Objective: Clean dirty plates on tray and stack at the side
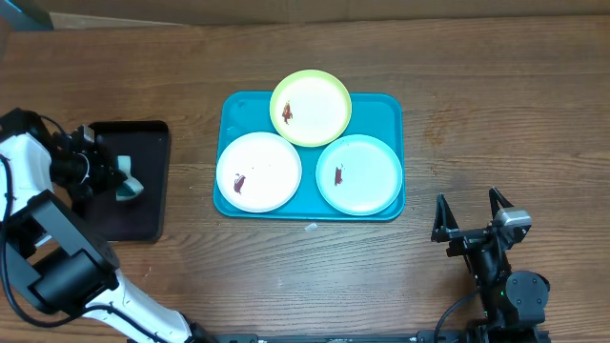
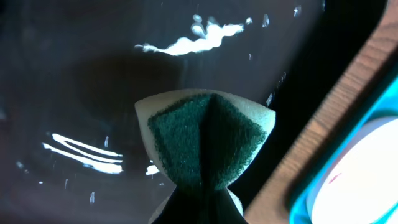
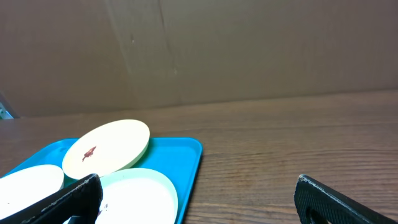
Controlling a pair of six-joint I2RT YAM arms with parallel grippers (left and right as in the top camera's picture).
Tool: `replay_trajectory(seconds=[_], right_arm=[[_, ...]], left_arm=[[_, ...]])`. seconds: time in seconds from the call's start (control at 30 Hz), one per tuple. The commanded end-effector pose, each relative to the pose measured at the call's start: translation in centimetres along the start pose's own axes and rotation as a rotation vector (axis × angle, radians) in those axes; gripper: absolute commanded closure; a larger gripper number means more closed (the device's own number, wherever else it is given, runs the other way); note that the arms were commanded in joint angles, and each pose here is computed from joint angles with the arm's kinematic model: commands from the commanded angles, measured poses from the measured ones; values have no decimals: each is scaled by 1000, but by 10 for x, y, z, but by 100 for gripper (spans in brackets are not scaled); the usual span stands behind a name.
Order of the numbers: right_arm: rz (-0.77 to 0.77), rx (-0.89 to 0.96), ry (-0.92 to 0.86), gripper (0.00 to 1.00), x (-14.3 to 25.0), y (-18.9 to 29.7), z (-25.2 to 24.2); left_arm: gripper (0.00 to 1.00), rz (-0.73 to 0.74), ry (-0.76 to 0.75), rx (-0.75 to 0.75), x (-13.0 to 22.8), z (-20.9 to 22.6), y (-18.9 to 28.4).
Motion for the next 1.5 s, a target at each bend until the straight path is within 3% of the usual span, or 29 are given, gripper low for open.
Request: replay_trajectory(seconds=[0.0, 0.17, 0.3, 0.5, 0.73, 0.87, 1.07, 1.3, 1.47], right_arm=[[-7, 10, -2, 0, 1, 0, -2], [-7, 10, -2, 0, 1, 0, -2], [-7, 10, -2, 0, 1, 0, -2], [-7, 10, -2, 0, 1, 0, -2], [-7, 10, -2, 0, 1, 0, -2], [-7, 10, -2, 0, 1, 0, -2], [-7, 10, -2, 0, 1, 0, -2], [-7, 10, -2, 0, 1, 0, -2], [-7, 10, -2, 0, 1, 0, -2]], left_arm=[[96, -209, -50, 68, -32, -38, 82], [96, -324, -192, 339, -21, -119, 173], [96, -263, -276, 403, 10, -165, 185], [96, 26, -413, 332, 74, -221, 123], [96, 205, -530, 182, 132, -255, 25], [96, 211, -501, 23, 155, -251, -32], [96, 154, -467, -126, 170, -236, -76], [96, 82, -465, -96, 159, -227, -104], [96, 59, -371, -85, 159, -222, -118]])
Point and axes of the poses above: each gripper's point midway between its finger pads, its own y axis back along the fingers, its own z axis along the line the jaws close on, x = y × z, the point moved 3 cm from there along y, back along the fingers, and after that the axes turned 4 degrees about y, right-handed, at the moved point
